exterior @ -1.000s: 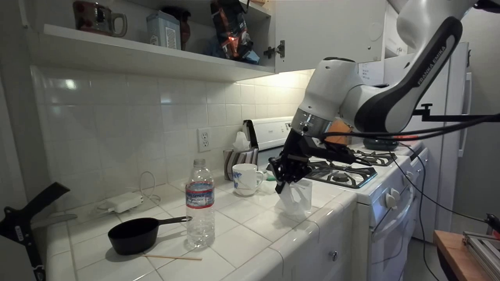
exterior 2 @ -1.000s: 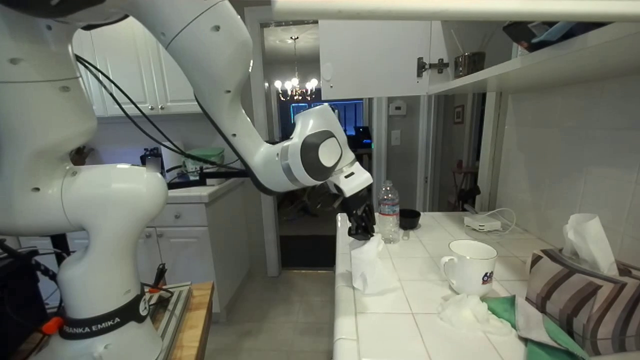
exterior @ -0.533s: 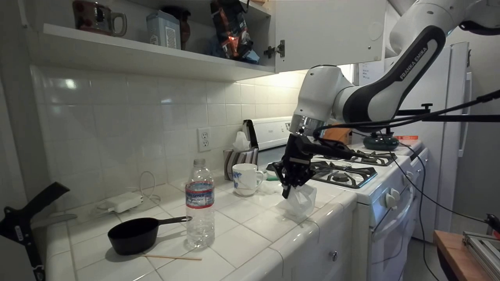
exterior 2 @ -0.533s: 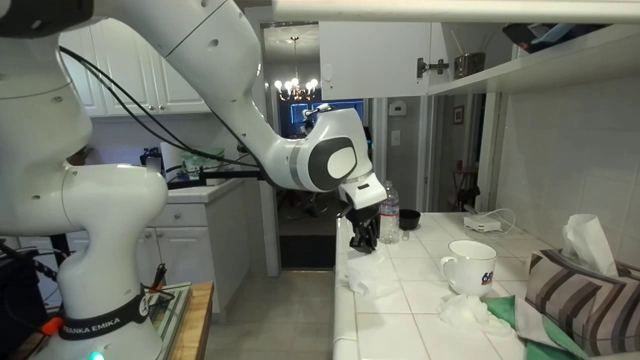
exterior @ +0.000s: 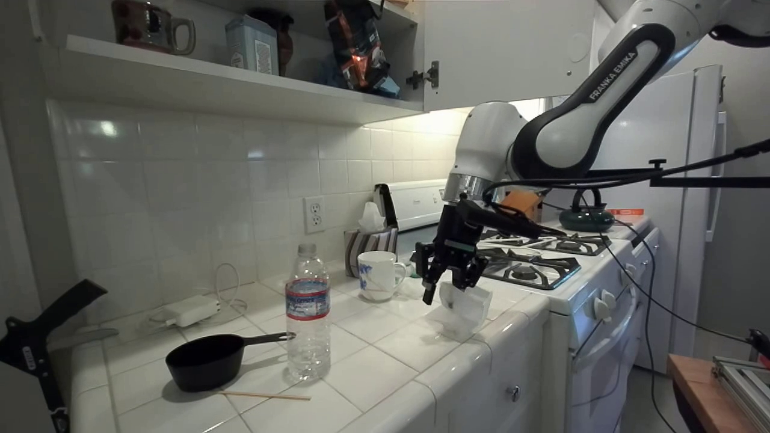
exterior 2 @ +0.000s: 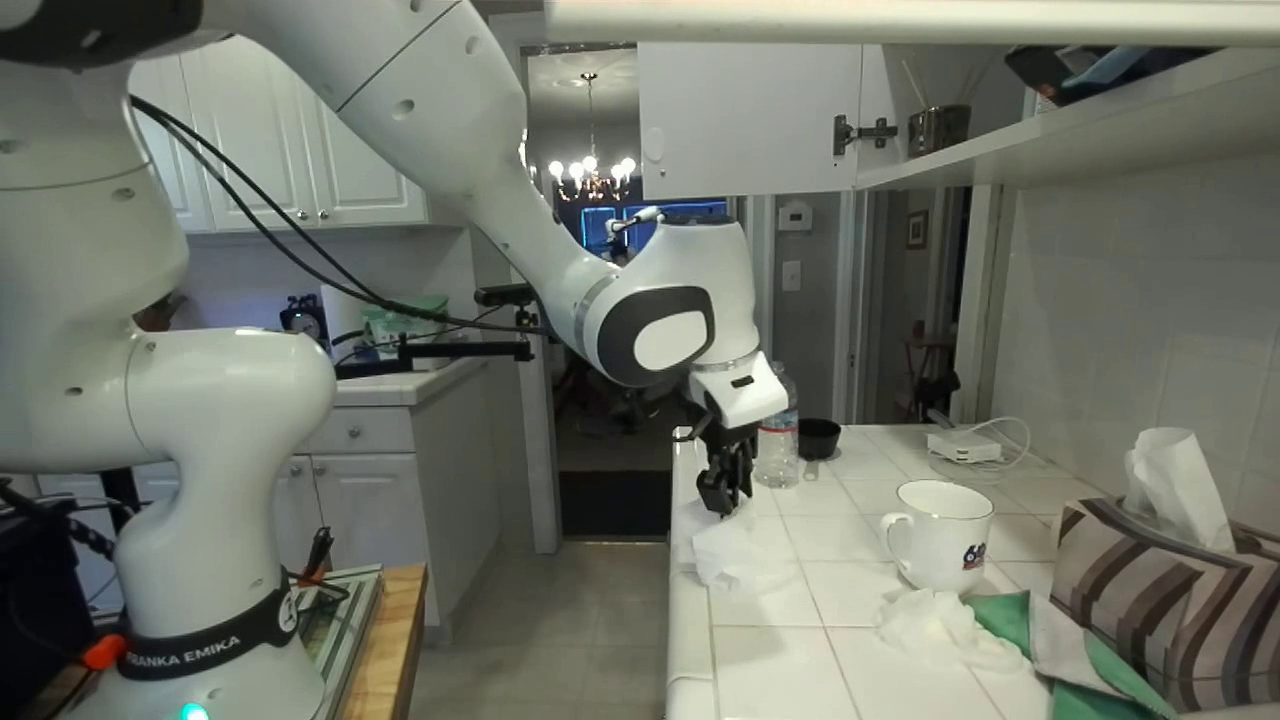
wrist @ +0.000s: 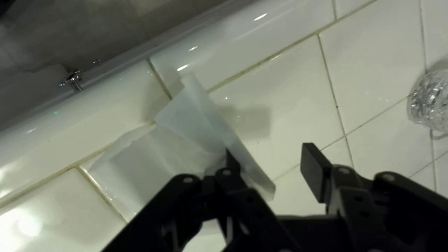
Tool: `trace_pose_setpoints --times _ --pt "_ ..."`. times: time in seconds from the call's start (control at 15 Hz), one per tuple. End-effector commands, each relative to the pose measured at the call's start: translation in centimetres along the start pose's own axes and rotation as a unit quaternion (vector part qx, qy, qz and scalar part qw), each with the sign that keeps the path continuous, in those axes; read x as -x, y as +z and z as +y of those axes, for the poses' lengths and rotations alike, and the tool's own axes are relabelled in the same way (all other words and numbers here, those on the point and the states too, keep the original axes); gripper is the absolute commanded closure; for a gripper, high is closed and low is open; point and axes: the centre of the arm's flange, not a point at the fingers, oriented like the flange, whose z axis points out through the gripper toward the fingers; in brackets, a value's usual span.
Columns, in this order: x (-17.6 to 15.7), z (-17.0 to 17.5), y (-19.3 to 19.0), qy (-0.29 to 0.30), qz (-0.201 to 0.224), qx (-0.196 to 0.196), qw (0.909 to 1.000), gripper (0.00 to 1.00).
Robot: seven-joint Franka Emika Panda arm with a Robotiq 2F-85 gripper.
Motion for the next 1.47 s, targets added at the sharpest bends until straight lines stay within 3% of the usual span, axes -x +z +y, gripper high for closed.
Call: trace_pose_setpoints --times 0.0,0.2,0.4,0.67,0.87,1.07,1.27,1.4 --pt "-0.6 0.5 -2.0 -0.092 0.026 0.014 0.9953 0.18" --pt "-0.5 0.6 -4.4 -0.170 0.036 0.037 0.9841 0.01" --pt "0.2 0.3 -4.8 -0.245 0.036 0.061 0.9669 0.00" --pt "1.3 -0.2 -4.1 -0.339 0.028 0.100 0.9350 0.00" --pt "2.7 0.1 -8.4 -0.406 0.038 0.111 0.9064 0.00" --pt "3.3 0.1 -10.2 -0.475 0.066 0.160 0.8629 0.00" --pt "3.1 -0.3 -8.7 -0.538 0.090 0.175 0.8196 0.00" --pt "3.2 -0.3 -7.8 -0.560 0.090 0.166 0.8069 0.00"
